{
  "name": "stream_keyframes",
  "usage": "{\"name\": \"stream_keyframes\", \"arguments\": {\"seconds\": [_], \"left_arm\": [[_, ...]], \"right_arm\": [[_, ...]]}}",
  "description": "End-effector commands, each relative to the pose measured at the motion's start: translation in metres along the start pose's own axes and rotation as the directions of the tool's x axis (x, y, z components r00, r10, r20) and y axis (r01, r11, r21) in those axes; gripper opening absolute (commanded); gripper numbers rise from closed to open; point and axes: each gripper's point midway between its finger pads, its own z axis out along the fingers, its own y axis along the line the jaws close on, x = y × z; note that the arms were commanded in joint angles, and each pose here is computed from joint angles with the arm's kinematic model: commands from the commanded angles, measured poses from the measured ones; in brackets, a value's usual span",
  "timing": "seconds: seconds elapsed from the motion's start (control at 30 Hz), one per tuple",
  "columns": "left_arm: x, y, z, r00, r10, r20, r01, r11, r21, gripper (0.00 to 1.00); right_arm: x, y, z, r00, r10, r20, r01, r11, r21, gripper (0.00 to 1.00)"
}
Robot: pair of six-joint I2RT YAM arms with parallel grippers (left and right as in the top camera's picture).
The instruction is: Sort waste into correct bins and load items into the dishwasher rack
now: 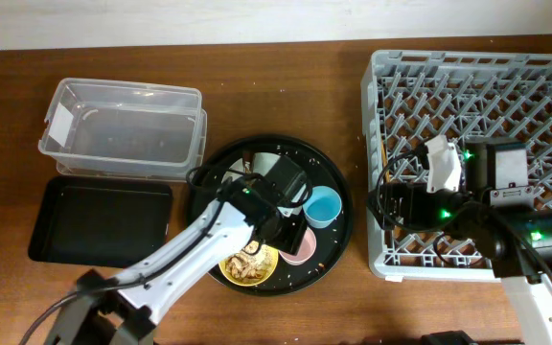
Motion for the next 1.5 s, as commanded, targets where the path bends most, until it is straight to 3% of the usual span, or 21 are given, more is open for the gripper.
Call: {"name": "stream_keyframes", "arguments": {"seconds": [0.0,0.07,0.1,0.33,0.43,0.5,0.57,0.6,0.67,0.77,0.83,1.03,1.17,1.3,1.43,1.47], "left_arm": [[0.000,0.013,0.011,0.999,-0.042,-0.014,0.041,0.996,-0.080,0.31],[0.002,0.013,0.012,0.998,-0.051,-0.022,0.049,0.995,-0.082,0.04],[0.001,0.012,0.011,0.999,-0.050,-0.020,0.049,0.996,-0.077,0.01],[-0.017,0.000,-0.040,0.994,-0.109,-0.023,0.110,0.990,0.083,0.00],[-0.042,0.008,-0.092,0.986,-0.157,0.062,0.132,0.948,0.291,0.00],[-0.057,0.007,-0.124,0.975,-0.195,0.111,0.115,0.861,0.496,0.01],[-0.072,0.015,-0.179,0.951,-0.248,0.185,0.018,0.642,0.767,0.01],[-0.074,0.023,-0.198,0.939,-0.277,0.202,-0.013,0.562,0.827,0.01],[-0.074,0.034,-0.227,0.919,-0.315,0.237,-0.077,0.445,0.892,0.00],[-0.071,0.033,-0.249,0.916,-0.323,0.239,-0.123,0.340,0.932,0.01],[-0.069,0.029,-0.255,0.919,-0.316,0.237,-0.140,0.301,0.943,0.00],[-0.067,0.019,-0.254,0.928,-0.295,0.228,-0.140,0.292,0.946,0.00],[-0.064,0.006,-0.251,0.937,-0.254,0.239,-0.162,0.291,0.943,0.00],[-0.064,0.003,-0.250,0.940,-0.244,0.236,-0.162,0.289,0.943,0.00],[-0.064,0.003,-0.250,0.940,-0.244,0.237,-0.162,0.290,0.943,0.00],[-0.064,0.003,-0.250,0.940,-0.244,0.237,-0.162,0.291,0.943,0.00]], "right_arm": [[-0.006,0.001,-0.007,1.000,0.001,0.031,-0.001,1.000,0.010,0.98],[-0.006,0.001,-0.007,1.000,0.001,0.030,-0.001,1.000,0.010,0.98],[-0.006,0.001,-0.007,1.000,0.001,0.030,-0.001,1.000,0.010,0.98],[-0.006,0.001,-0.007,1.000,0.001,0.030,-0.002,1.000,0.010,0.98],[-0.007,0.004,-0.007,0.999,-0.001,0.032,0.002,1.000,-0.006,0.98],[-0.009,0.021,-0.010,0.999,-0.034,0.040,0.038,0.994,-0.102,1.00],[-0.018,0.064,-0.021,0.988,-0.120,0.097,0.146,0.932,-0.332,0.96],[-0.022,0.086,-0.031,0.980,-0.147,0.135,0.192,0.874,-0.446,0.94],[-0.029,0.129,-0.054,0.955,-0.201,0.216,0.294,0.721,-0.628,0.93],[-0.033,0.160,-0.056,0.927,-0.253,0.277,0.375,0.653,-0.657,0.94],[-0.039,0.167,-0.051,0.921,-0.254,0.297,0.389,0.672,-0.631,0.94],[-0.036,0.180,-0.026,0.924,-0.287,0.254,0.383,0.653,-0.654,0.93],[-0.033,0.204,-0.016,0.899,-0.337,0.280,0.433,0.577,-0.693,0.91],[-0.033,0.220,-0.023,0.867,-0.362,0.341,0.490,0.506,-0.709,0.76],[-0.035,0.218,-0.025,0.865,-0.358,0.351,0.496,0.508,-0.704,0.73],[-0.034,0.219,-0.027,0.864,-0.359,0.353,0.498,0.502,-0.708,0.66]]}}
